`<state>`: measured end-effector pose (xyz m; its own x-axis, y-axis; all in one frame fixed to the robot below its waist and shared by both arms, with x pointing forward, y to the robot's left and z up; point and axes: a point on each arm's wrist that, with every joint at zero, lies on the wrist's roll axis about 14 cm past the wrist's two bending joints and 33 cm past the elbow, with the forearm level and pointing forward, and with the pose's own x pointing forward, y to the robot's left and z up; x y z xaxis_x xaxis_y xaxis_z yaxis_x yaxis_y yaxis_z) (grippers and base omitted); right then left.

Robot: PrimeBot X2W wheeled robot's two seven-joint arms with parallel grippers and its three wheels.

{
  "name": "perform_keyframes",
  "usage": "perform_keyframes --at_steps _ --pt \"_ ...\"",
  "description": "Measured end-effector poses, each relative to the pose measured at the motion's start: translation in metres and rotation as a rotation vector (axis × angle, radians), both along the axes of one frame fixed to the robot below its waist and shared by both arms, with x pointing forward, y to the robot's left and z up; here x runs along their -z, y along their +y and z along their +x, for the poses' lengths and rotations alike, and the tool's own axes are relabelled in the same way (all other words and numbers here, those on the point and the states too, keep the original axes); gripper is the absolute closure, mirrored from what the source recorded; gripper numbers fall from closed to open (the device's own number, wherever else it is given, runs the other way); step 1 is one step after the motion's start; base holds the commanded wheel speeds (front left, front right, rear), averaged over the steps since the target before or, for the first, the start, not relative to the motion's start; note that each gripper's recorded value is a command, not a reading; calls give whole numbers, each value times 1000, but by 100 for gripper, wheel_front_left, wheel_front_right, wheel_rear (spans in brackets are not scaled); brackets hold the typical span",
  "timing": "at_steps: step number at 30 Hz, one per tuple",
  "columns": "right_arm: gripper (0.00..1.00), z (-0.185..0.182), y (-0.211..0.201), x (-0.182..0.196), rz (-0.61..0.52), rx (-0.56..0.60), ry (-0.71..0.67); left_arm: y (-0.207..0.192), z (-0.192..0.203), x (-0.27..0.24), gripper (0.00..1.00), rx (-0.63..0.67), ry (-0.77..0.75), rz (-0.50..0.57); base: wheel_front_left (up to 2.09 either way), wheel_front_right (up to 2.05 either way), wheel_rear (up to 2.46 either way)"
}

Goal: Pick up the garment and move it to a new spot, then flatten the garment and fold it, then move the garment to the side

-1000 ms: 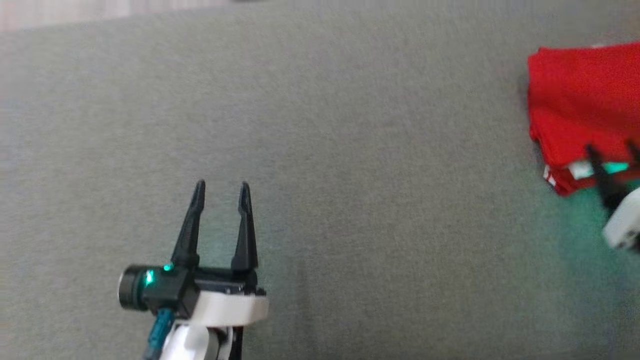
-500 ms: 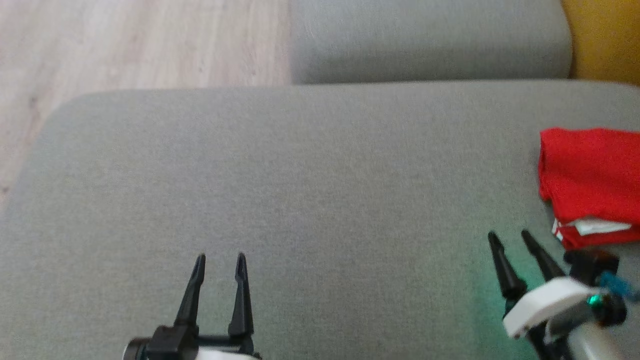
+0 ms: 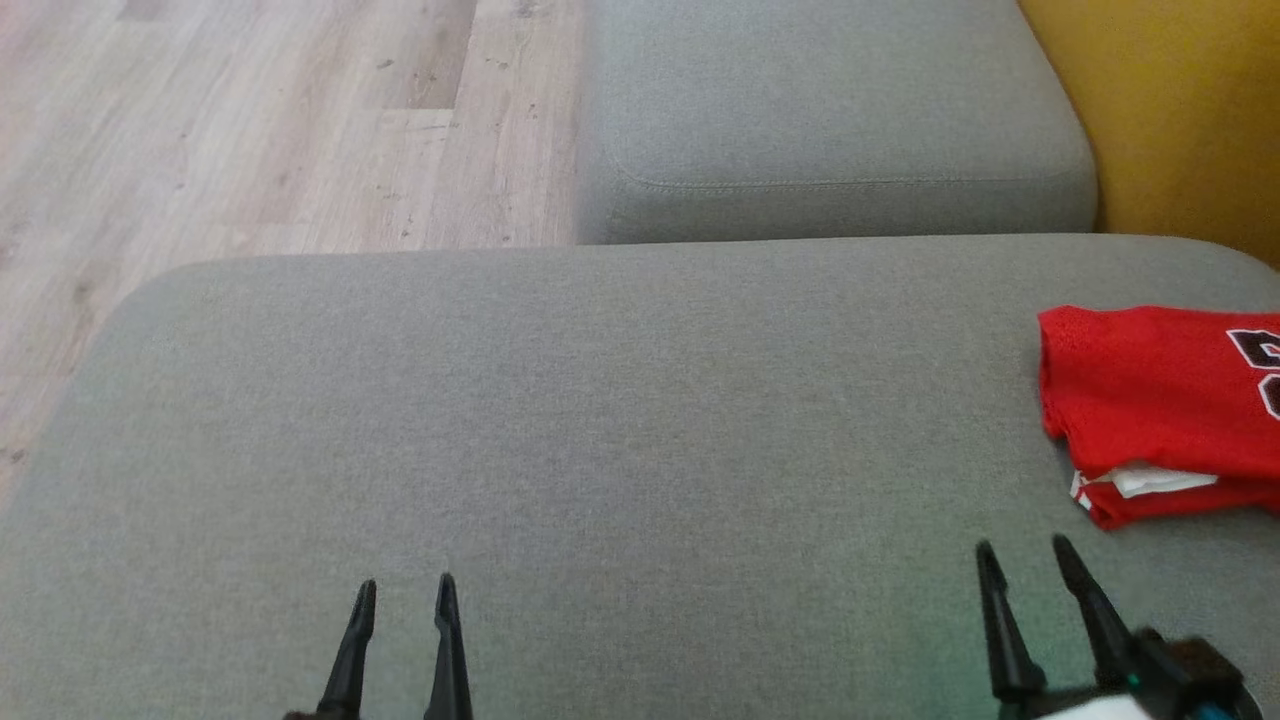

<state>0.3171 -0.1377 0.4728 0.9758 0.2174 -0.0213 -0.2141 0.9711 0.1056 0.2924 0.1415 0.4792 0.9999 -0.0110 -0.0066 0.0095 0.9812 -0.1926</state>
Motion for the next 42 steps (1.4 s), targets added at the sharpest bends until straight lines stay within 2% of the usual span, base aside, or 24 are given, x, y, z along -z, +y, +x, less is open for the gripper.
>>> perform_keyframes --at_steps 5,19,20,28,42 --pt "0 -15 -4 7 -6 22 21 2 -5 6 0 -5 21 0 0 0 0" --pt "0 -13 0 5 5 24 17 7 -7 10 0 -18 30 31 0 0 0" --pt "100 -13 -1 5 6 26 16 7 -7 10 100 -17 31 36 0 0 0" --pt "100 -31 -2 44 12 33 149 8 -24 50 100 -20 165 31 0 0 0" --pt "100 -27 -11 47 169 98 200 12 -21 57 100 -43 216 -130 0 0 0"
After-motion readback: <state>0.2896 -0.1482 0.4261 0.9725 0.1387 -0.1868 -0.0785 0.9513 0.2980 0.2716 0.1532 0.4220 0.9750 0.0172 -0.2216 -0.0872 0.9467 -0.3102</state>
